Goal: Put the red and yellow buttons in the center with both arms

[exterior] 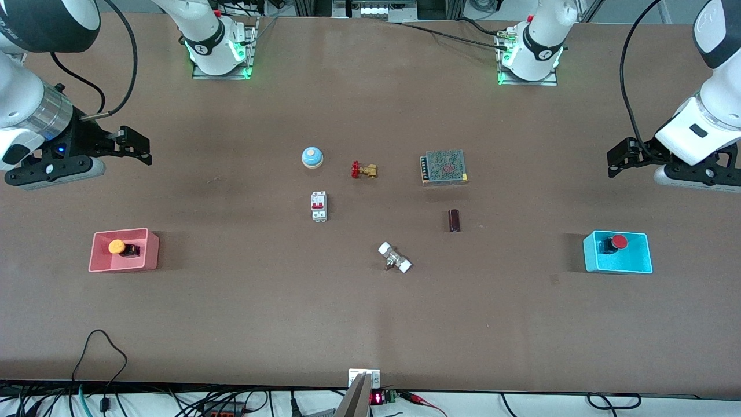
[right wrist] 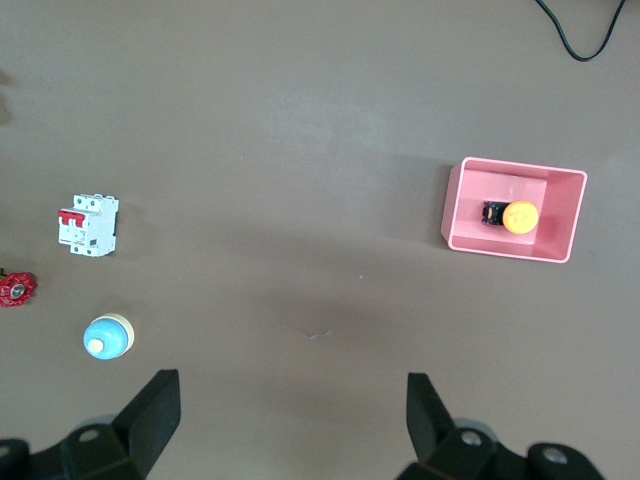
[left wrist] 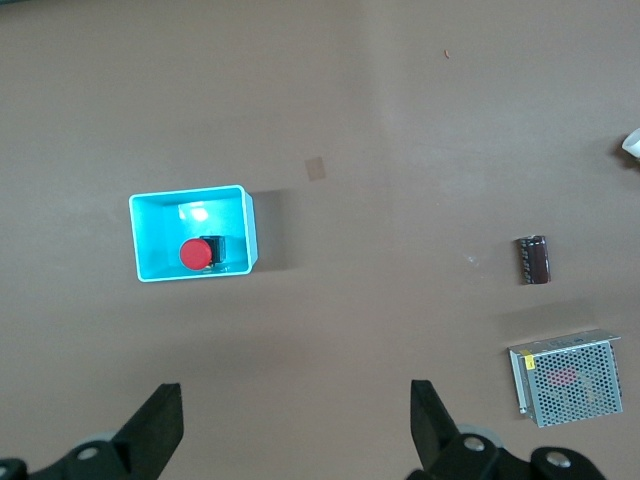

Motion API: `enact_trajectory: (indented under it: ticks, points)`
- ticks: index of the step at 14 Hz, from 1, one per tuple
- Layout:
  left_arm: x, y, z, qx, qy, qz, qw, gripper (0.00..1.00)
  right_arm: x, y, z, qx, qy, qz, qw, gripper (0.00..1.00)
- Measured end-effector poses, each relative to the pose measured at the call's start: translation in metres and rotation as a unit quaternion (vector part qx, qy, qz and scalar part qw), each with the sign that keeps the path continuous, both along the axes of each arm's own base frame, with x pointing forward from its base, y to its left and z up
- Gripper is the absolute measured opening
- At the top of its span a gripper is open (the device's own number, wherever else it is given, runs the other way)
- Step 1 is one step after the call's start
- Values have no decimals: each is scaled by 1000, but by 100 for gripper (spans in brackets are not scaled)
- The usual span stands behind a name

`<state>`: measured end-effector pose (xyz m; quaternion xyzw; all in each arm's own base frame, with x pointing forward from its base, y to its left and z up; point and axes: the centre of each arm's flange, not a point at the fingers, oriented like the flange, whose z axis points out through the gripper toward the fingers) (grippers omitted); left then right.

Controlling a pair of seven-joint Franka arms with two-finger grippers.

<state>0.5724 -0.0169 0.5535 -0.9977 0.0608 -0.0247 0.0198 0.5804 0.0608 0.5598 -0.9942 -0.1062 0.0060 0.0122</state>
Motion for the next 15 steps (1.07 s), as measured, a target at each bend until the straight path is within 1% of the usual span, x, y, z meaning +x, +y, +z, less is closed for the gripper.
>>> enact_trajectory:
  ticks: [6,8,9,10,12,13,15]
  points:
    - [2,-2,-4,0,4,-1,1000,100,2,0,-4,-3,2,1,1000,100]
    - [3,-2,-7,1,7,0,1000,100,8,-3,-19,-4,15,-2,1000,100]
    - [5,-2,-10,1,9,1,1000,100,13,-10,-33,-5,27,-8,1000,100]
    - [9,-2,-14,1,12,4,1000,100,19,-20,-49,-5,40,-17,999,100]
    - [28,3,-24,4,15,13,1000,100,32,-44,-84,-6,65,-35,997,100]
    - [41,11,-33,6,18,21,1000,100,39,-54,-100,-5,65,-42,997,100]
    - [66,37,-61,10,31,41,999,100,53,-72,-126,-4,54,-43,998,100]
